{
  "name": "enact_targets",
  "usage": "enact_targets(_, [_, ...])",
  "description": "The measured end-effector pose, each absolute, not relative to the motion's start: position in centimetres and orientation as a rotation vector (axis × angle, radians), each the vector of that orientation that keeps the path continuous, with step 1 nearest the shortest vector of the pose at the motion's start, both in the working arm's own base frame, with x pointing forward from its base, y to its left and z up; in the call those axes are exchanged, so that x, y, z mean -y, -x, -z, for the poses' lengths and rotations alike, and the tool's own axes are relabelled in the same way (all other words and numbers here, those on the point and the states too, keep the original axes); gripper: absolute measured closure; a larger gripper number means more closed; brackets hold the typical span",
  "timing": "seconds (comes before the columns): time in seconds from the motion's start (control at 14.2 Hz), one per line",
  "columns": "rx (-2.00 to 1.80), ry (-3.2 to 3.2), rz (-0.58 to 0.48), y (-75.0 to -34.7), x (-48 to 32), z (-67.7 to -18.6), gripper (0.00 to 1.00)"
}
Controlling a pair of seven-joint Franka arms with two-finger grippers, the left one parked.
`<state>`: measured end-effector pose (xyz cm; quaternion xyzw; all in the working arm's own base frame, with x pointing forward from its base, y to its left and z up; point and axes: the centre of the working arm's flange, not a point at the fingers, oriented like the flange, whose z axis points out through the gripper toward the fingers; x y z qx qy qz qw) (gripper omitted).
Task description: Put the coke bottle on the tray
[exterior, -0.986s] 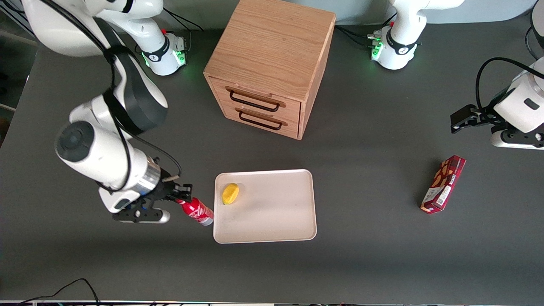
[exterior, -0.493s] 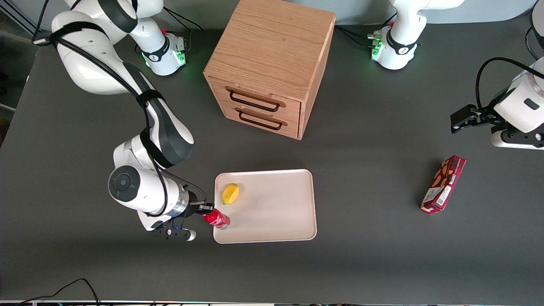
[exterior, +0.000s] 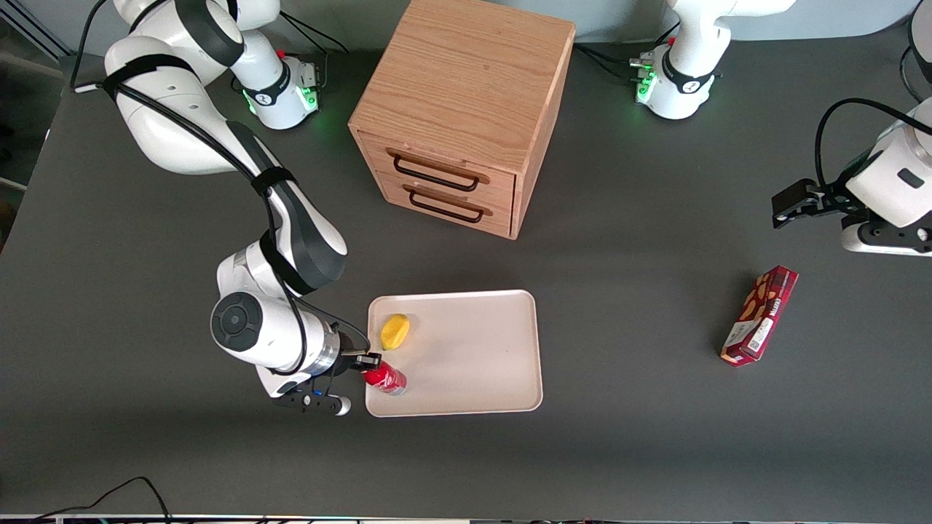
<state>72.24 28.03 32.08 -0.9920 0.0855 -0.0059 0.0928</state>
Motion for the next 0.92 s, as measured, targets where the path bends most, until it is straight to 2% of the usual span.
enact_targets(0.21, [-0.268, 2.923, 0.085, -73.1, -27.5, -34.4, 0.36])
enact_targets(0.42, [-0.273, 2.901, 0.221, -73.3, -26.2, -41.8, 0.06])
enact_targets(0.49, [-0.262, 2.914, 0.240, -72.8, -25.2, -44.8, 0.00])
enact_targets(0.7, [-0.219, 3.001, 0.207, -69.7, -20.6, -52.7, 0.00])
enact_targets(0.92, [-0.291, 3.094, 0.139, -64.7, -14.8, -59.4, 0.00])
